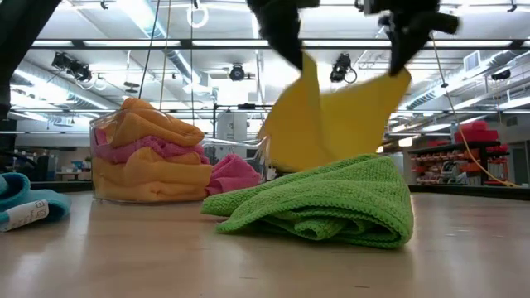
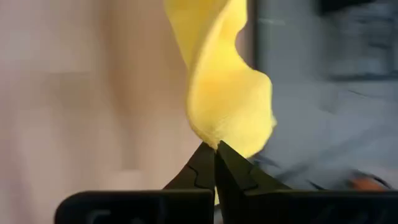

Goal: Fold microfiber towels
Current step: Fold the yellow microfiber towel

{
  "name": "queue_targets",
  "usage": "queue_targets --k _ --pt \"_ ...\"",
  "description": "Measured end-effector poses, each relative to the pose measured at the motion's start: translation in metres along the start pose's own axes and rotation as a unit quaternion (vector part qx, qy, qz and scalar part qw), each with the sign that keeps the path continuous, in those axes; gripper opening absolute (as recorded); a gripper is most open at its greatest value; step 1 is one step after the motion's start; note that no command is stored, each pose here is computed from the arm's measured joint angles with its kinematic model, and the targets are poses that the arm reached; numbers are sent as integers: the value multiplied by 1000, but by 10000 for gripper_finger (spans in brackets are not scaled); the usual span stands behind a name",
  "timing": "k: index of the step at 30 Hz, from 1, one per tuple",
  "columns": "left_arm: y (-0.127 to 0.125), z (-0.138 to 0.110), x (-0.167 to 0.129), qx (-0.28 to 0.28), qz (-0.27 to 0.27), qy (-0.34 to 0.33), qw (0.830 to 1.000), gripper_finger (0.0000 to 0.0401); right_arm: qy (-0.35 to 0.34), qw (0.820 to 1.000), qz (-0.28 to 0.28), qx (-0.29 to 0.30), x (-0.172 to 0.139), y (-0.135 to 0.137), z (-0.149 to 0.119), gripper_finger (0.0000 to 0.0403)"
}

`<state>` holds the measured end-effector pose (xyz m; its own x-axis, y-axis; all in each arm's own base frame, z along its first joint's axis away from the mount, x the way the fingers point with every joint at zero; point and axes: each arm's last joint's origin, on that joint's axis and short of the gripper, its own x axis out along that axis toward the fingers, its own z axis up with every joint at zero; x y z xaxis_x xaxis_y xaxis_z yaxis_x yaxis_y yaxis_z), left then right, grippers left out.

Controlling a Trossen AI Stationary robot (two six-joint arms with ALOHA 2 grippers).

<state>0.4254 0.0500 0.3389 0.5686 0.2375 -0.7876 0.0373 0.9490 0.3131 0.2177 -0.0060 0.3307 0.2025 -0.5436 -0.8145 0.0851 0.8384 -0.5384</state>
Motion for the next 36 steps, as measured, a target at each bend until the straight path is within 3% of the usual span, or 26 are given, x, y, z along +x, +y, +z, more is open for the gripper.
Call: queue_targets --k 7,11,17,24,30,34,36 --pt "-100 -36 60 31 -73 42 996 6 -18 991 120 -53 38 93 -21 6" --pt "-138 -41 64 31 -91 19 995 14 -32 986 155 -41 44 127 -35 6" --pt "-176 -41 59 54 -126 -15 990 6 -48 977 207 -16 47 162 -55 6" --pt "-184 -33 57 57 -125 -67 988 19 -7 970 237 55 50 177 -72 6" --pt "-172 -26 64 80 -109 -105 985 10 41 956 268 112 58 184 -83 7" --pt "-160 -24 78 72 -94 -120 986 24 103 946 272 140 68 186 -96 38" --pt "-155 -27 83 76 -91 -109 987 21 150 945 249 150 70 182 -104 62"
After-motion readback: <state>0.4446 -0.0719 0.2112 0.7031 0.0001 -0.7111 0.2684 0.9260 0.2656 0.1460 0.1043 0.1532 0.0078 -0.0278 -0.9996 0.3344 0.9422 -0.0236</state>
